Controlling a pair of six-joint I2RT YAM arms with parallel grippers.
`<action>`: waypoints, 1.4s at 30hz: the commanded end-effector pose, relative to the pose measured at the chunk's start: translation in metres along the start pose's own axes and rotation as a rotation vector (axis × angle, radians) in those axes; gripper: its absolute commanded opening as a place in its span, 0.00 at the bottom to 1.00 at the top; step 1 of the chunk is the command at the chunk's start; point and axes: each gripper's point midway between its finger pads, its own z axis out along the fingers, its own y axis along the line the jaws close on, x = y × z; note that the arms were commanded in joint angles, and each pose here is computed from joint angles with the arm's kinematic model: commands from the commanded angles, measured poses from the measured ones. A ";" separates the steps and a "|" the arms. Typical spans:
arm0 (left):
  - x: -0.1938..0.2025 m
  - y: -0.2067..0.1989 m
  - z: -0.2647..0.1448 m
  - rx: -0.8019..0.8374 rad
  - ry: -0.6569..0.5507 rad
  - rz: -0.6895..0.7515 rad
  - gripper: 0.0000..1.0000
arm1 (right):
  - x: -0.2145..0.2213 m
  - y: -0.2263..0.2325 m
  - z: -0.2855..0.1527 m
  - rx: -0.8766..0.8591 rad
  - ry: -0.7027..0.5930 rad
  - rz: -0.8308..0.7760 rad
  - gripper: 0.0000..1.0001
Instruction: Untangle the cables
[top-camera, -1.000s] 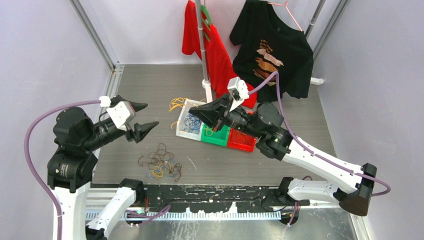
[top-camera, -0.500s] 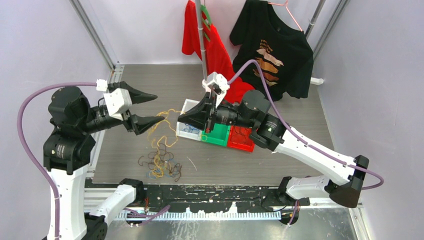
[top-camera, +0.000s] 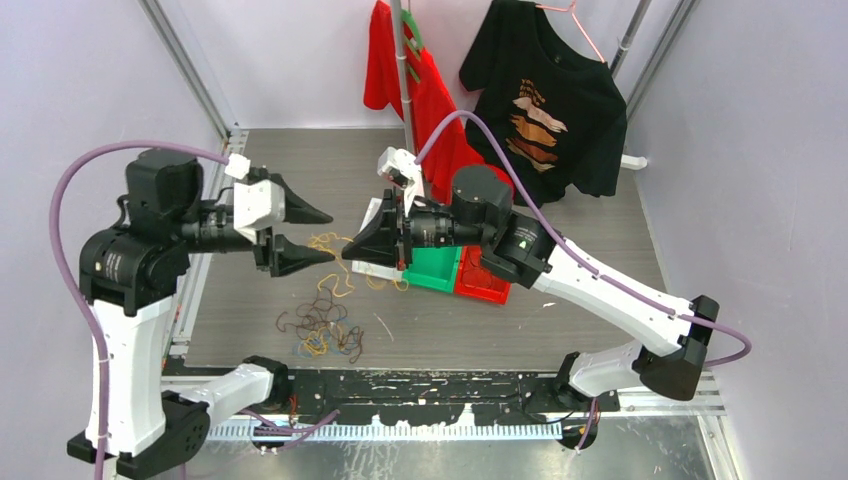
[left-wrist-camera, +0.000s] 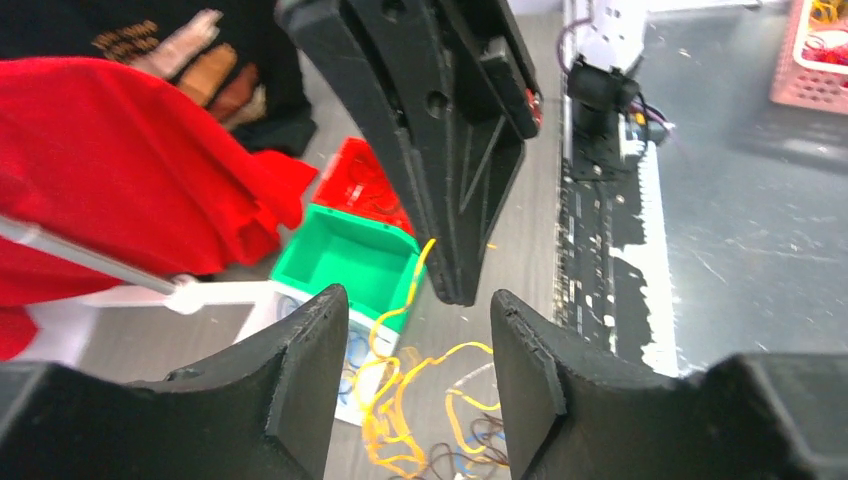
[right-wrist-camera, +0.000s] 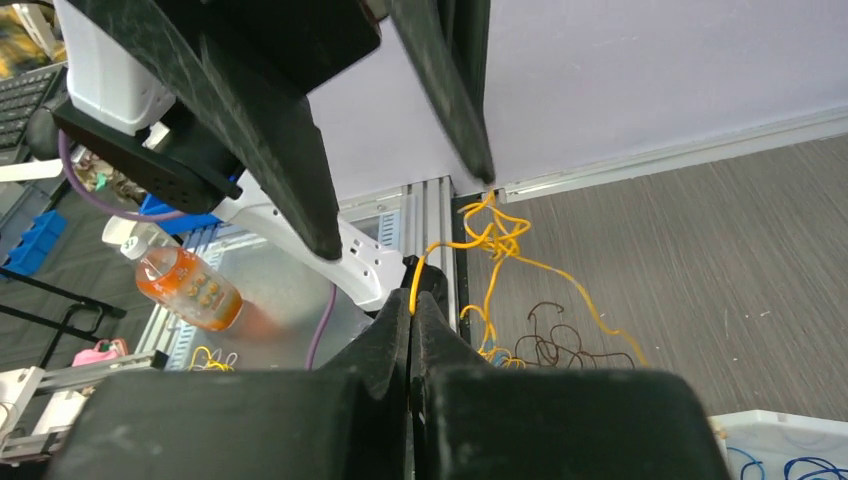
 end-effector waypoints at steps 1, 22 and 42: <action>0.024 -0.023 0.001 0.087 0.118 0.006 0.54 | -0.020 0.015 0.000 -0.046 -0.023 -0.050 0.01; 0.047 0.004 0.008 -0.034 0.186 0.252 0.42 | 0.003 0.012 0.018 -0.077 0.102 -0.001 0.01; 0.037 0.034 0.012 -0.230 0.115 0.191 0.00 | -0.029 -0.003 0.024 0.034 -0.017 0.018 0.49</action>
